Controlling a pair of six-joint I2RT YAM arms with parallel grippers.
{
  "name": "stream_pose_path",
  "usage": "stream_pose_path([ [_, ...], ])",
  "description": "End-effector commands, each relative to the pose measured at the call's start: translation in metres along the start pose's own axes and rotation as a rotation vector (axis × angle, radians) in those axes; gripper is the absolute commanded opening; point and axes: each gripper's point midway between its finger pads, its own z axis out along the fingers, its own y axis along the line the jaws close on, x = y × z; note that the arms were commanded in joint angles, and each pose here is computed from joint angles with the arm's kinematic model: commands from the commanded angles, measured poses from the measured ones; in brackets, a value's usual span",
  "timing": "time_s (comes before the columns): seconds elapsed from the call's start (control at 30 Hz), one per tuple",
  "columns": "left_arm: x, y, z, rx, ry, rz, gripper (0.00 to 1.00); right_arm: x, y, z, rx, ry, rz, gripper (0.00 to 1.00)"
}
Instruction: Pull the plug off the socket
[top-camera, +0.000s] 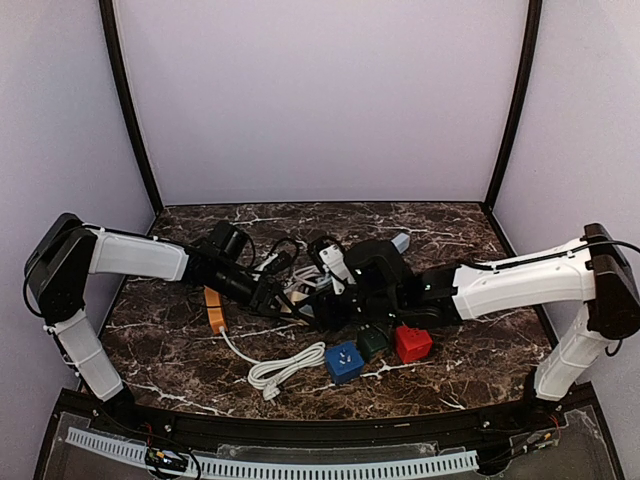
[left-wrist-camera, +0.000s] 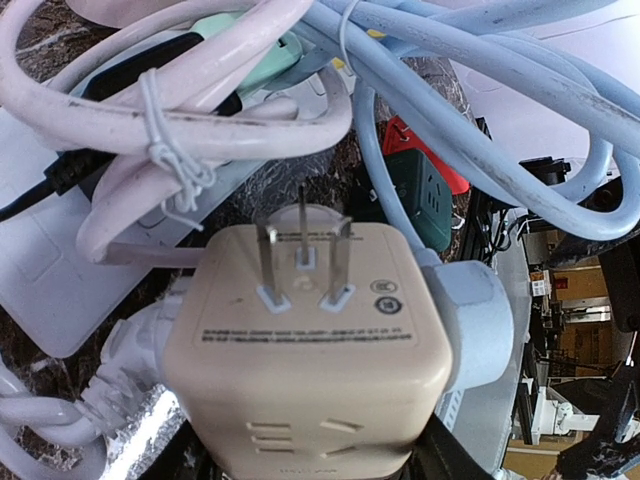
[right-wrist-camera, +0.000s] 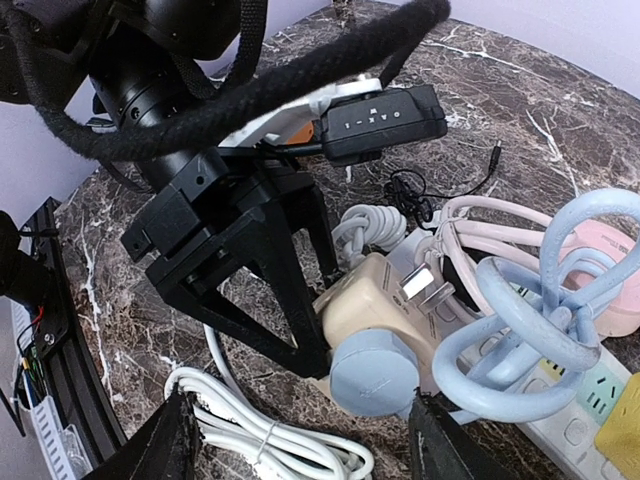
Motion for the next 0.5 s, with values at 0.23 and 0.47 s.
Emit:
stream_pose_path([
  [0.23, 0.001, 0.011, -0.007, -0.057, -0.014, -0.022, 0.01, 0.009, -0.02, 0.01, 0.018, 0.089, -0.223, 0.67],
  [0.47, 0.0, 0.008, -0.008, -0.046, -0.02, -0.013, 0.01, 0.005, -0.027, 0.019, -0.002, 0.089, -0.337, 0.66],
])
